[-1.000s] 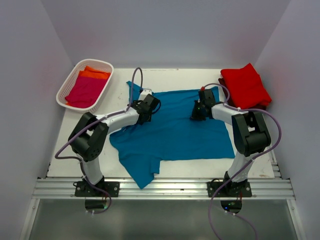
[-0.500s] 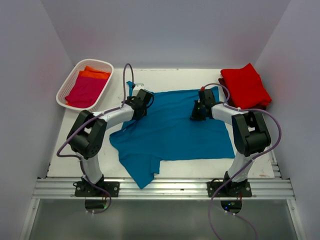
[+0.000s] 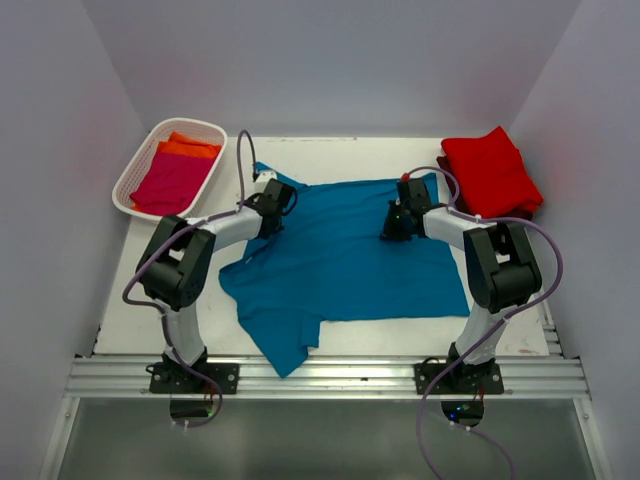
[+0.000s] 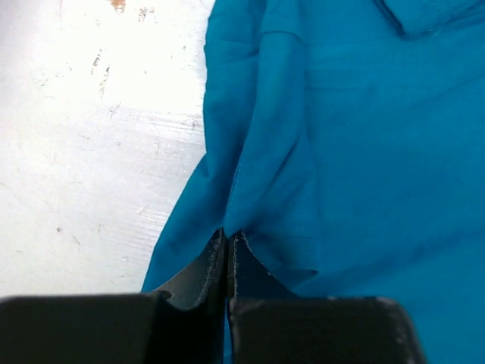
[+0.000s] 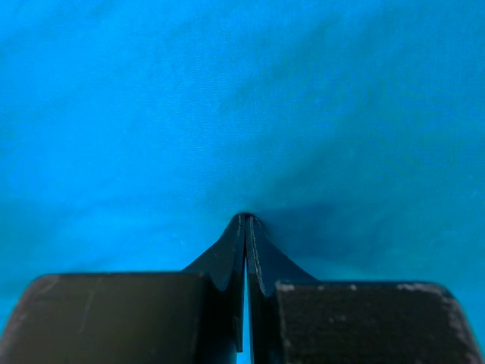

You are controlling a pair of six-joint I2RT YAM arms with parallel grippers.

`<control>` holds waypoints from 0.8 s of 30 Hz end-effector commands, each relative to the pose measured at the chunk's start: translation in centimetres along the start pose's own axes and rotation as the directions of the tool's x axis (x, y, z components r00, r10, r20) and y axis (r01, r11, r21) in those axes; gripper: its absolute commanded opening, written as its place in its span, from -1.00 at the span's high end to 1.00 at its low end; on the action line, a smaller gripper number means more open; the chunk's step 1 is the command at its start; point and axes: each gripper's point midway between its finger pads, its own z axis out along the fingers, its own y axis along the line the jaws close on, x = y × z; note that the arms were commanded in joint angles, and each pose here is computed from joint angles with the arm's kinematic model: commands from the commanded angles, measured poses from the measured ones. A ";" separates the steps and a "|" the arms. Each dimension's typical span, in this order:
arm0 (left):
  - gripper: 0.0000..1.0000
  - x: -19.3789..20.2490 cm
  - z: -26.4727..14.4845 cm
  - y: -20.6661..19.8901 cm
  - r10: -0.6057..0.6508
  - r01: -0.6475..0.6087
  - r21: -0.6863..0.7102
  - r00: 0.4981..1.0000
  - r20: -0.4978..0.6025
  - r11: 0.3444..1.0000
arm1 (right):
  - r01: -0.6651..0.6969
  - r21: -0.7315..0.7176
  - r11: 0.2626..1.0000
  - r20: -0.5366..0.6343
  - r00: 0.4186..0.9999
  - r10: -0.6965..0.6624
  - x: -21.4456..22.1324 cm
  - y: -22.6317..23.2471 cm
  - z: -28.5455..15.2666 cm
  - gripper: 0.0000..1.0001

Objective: Fold and stack the t-shirts
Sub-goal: Flatten out the tshirt

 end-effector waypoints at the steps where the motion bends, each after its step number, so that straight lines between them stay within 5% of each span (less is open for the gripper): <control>1: 1.00 -3.0 -1.5 1.1 -0.028 0.030 -0.031 0.997 0.078 0.999 | 0.028 0.129 0.991 -0.095 0.995 -0.016 3.2 -3.6 1.1 1.00; 10: 1.00 -6.4 -2.7 7.2 0.024 0.002 -0.257 0.995 0.099 0.966 | 0.029 0.130 0.991 -0.098 0.995 -0.017 3.3 -3.6 1.2 1.00; 24: 0.95 -8.8 4.0 12.8 -0.022 0.032 -0.275 0.999 0.037 0.961 | 0.034 0.129 0.991 -0.098 0.995 -0.021 3.0 -3.5 1.3 1.00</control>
